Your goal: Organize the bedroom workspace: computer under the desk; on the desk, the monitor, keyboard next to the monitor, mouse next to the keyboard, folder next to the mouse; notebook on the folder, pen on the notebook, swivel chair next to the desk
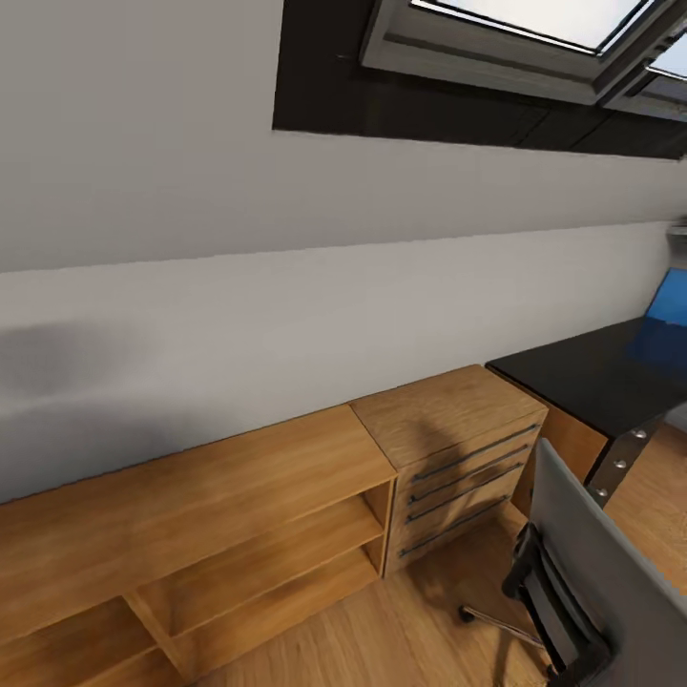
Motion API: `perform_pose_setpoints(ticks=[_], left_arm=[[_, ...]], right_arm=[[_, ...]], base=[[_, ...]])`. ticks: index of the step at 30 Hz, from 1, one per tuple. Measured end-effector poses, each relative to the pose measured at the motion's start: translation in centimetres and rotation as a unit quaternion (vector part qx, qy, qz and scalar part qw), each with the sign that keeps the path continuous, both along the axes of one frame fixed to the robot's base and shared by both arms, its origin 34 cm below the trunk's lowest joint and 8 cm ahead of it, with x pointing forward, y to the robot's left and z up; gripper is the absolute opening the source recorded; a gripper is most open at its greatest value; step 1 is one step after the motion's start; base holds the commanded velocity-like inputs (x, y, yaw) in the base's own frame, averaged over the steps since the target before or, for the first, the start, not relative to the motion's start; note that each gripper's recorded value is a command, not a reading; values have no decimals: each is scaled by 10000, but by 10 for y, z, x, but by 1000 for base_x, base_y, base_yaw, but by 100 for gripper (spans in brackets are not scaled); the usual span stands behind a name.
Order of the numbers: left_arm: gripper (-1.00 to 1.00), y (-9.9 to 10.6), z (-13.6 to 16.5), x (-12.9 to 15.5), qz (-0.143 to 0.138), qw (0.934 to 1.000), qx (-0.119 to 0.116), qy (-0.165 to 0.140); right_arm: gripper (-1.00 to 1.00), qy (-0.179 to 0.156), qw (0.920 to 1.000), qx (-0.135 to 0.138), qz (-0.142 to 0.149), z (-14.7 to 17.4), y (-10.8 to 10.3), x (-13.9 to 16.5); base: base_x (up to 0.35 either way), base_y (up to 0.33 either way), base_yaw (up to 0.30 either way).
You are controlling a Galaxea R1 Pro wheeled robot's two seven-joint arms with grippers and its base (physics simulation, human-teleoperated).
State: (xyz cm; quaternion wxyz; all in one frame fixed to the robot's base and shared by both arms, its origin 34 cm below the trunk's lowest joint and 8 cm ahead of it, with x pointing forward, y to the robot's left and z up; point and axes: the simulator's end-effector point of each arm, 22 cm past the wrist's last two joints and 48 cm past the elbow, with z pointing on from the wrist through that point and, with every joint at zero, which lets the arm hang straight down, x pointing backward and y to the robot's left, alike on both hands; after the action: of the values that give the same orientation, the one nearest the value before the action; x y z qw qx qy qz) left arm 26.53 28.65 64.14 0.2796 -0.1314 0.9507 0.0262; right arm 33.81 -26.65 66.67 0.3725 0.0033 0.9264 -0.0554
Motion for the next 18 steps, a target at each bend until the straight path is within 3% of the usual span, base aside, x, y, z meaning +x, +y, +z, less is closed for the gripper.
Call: perform_pose_setpoints(ticks=[9, 18], left_arm=[[100, 0, 1, 2, 0, 10000, 0, -26], [100, 0, 2, 4, -2, 10000, 0, -52]], right_arm=[[100, -27, 10000, 0, 0, 1, 0, 2], [100, -55, 10000, -1, -1, 2, 0, 4]], base=[[-44, 267, -256], [-8, 78, -257]])
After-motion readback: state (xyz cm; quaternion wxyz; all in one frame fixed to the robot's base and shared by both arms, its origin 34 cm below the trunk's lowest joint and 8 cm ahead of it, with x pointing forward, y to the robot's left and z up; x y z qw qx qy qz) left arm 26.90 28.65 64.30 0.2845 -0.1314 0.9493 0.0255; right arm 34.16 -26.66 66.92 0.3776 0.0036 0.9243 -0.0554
